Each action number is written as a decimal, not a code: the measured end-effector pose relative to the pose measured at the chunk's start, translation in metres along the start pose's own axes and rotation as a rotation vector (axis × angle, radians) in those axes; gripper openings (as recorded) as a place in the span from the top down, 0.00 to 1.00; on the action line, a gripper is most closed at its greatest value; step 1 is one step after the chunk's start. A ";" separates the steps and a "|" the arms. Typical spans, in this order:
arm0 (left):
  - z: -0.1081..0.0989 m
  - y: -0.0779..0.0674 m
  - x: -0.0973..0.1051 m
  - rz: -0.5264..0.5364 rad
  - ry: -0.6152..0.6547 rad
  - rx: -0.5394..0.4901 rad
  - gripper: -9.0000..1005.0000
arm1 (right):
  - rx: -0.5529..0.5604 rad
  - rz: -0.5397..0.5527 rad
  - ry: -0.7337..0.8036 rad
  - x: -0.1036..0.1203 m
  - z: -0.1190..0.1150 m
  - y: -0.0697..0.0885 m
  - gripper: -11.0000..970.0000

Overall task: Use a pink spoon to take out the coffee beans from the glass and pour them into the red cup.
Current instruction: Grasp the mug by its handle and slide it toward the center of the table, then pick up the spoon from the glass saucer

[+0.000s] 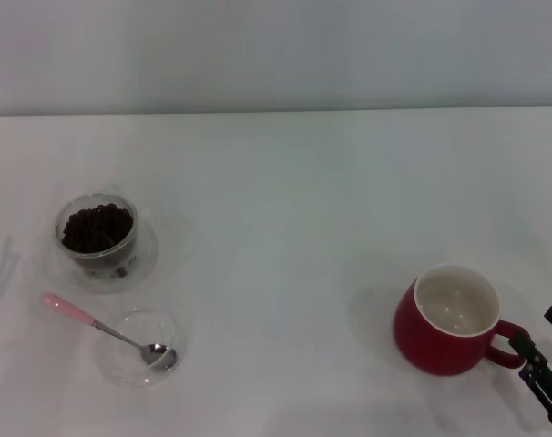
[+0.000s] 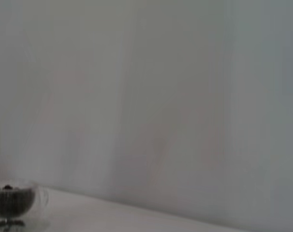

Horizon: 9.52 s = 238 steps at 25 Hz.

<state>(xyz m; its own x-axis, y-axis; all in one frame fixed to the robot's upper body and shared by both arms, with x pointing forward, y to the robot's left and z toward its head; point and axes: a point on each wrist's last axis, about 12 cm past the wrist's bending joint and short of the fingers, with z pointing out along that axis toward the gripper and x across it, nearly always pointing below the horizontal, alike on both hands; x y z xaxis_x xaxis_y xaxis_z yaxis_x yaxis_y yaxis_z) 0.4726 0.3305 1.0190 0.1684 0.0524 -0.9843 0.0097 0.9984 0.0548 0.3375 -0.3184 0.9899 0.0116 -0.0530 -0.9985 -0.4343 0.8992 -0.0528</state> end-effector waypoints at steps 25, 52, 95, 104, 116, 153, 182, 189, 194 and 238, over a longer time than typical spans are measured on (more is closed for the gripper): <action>0.005 -0.001 -0.001 -0.004 -0.009 0.002 0.12 | 0.022 -0.042 0.187 0.022 0.012 -0.012 0.24; 0.007 -0.006 -0.001 -0.021 -0.004 0.008 0.12 | 0.006 -0.064 0.185 0.020 0.015 -0.016 0.76; 0.010 -0.006 0.000 -0.019 0.003 0.007 0.12 | -0.321 -0.013 0.109 0.009 0.072 0.014 0.77; 0.011 -0.007 -0.001 -0.022 0.000 0.008 0.12 | -0.396 -0.016 0.121 0.008 0.089 0.021 0.77; 0.007 -0.005 0.000 -0.020 0.004 0.003 0.12 | -0.404 -0.031 0.144 0.010 0.091 0.020 0.69; -0.043 -0.018 -0.012 -0.539 -0.136 0.052 0.12 | -0.034 -0.095 -0.378 -0.056 0.002 -0.049 0.30; -0.060 -0.052 0.031 -1.290 0.391 0.069 0.14 | 0.299 -0.233 -0.508 -0.081 0.020 -0.104 0.30; -0.052 -0.056 0.035 -1.258 0.457 0.100 0.15 | 0.311 -0.235 -0.511 -0.079 0.009 -0.097 0.30; -0.045 -0.056 0.036 -1.220 0.488 0.135 0.15 | 0.320 -0.226 -0.506 -0.076 0.005 -0.093 0.30; -0.038 -0.054 0.033 -1.154 0.515 0.221 0.72 | 0.329 -0.182 -0.509 -0.069 -0.003 -0.077 0.30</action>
<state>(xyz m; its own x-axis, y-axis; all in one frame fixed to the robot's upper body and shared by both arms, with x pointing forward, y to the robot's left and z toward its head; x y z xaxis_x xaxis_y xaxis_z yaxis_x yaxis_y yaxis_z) 0.4406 0.2786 0.9767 -0.4448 -0.7866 -0.4284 0.0654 0.4485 -0.8914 0.3672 -0.3857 1.0632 0.5218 -0.0771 -0.8496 -0.0864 0.9860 -0.1425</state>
